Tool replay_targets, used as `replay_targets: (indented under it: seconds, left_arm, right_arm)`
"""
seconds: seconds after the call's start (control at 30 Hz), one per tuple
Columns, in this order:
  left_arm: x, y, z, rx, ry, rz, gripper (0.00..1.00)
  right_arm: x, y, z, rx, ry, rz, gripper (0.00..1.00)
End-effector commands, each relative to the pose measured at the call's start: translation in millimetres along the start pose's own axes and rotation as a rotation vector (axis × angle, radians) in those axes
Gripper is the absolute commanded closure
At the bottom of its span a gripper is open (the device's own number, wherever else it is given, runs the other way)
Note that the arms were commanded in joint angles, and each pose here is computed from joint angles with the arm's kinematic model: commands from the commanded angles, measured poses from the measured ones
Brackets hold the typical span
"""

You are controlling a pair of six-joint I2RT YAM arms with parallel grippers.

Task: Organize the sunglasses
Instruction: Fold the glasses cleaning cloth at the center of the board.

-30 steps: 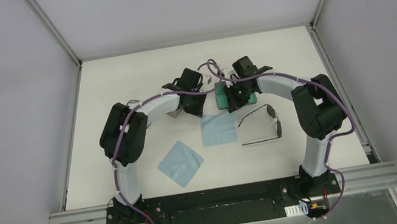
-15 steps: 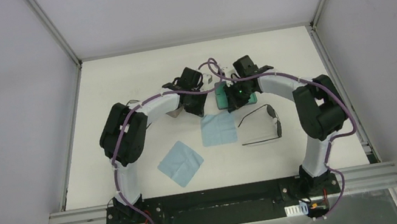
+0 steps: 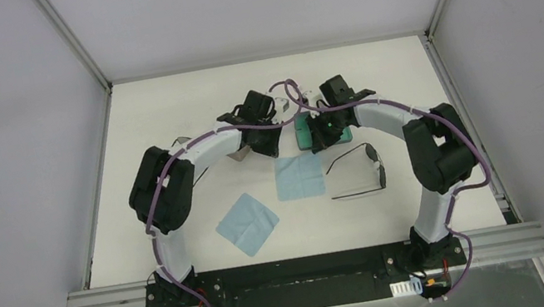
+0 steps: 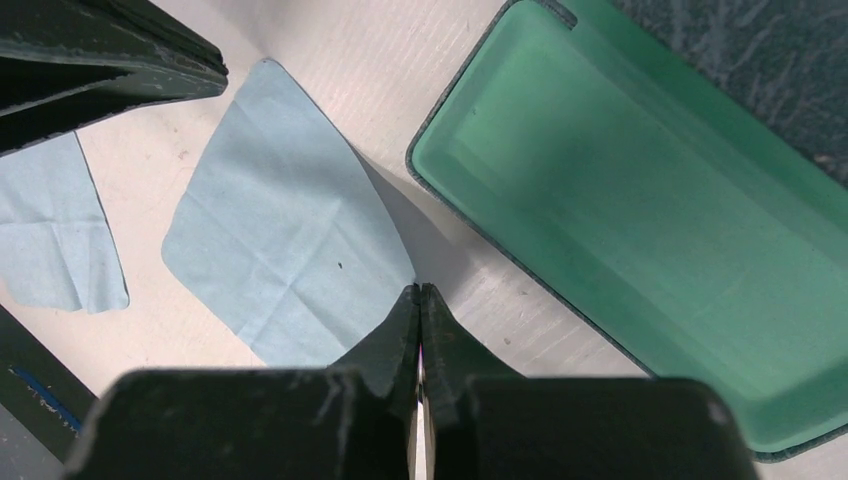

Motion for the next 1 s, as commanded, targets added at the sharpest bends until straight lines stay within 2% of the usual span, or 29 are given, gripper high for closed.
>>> replay_targets:
  seconds: [0.0, 0.07, 0.13, 0.23, 0.63, 0.97]
  left_arm:
    - [-7, -16, -6, -0.041, 0.0, 0.027, 1.0]
    - [-5, -13, -5, -0.039, 0.008, 0.02, 1.0]
    - [2, -8, -5, -0.033, 0.009, -0.012, 0.82]
    - [5, 1, -6, -0.024, 0.023, -0.018, 0.76]
    - [8, 21, 1, 0.018, 0.046, -0.023, 0.75]
    - [3, 22, 5, 0.028, 0.046, 0.006, 0.8]
  right_arm:
    - [14, -23, -23, -0.087, -0.035, -0.027, 1.0]
    - [13, -21, -20, -0.082, -0.034, -0.026, 1.0]
    - [12, -20, -19, -0.079, -0.031, -0.026, 1.0]
    - [11, -17, -17, -0.073, -0.029, -0.028, 1.0]
    - [10, -14, -16, -0.068, -0.027, -0.028, 1.0]
    - [10, -14, -16, -0.067, -0.026, -0.028, 1.0]
Point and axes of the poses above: each gripper's point midway between its finger pads, its own y axis out along the fingers, its own x axis along the line the jaws close on, z = x × y, the point moved 2 cm from there along -y, back along the fingers, and after that the axes turned 5 degrees about y, right-handed, at the moved point
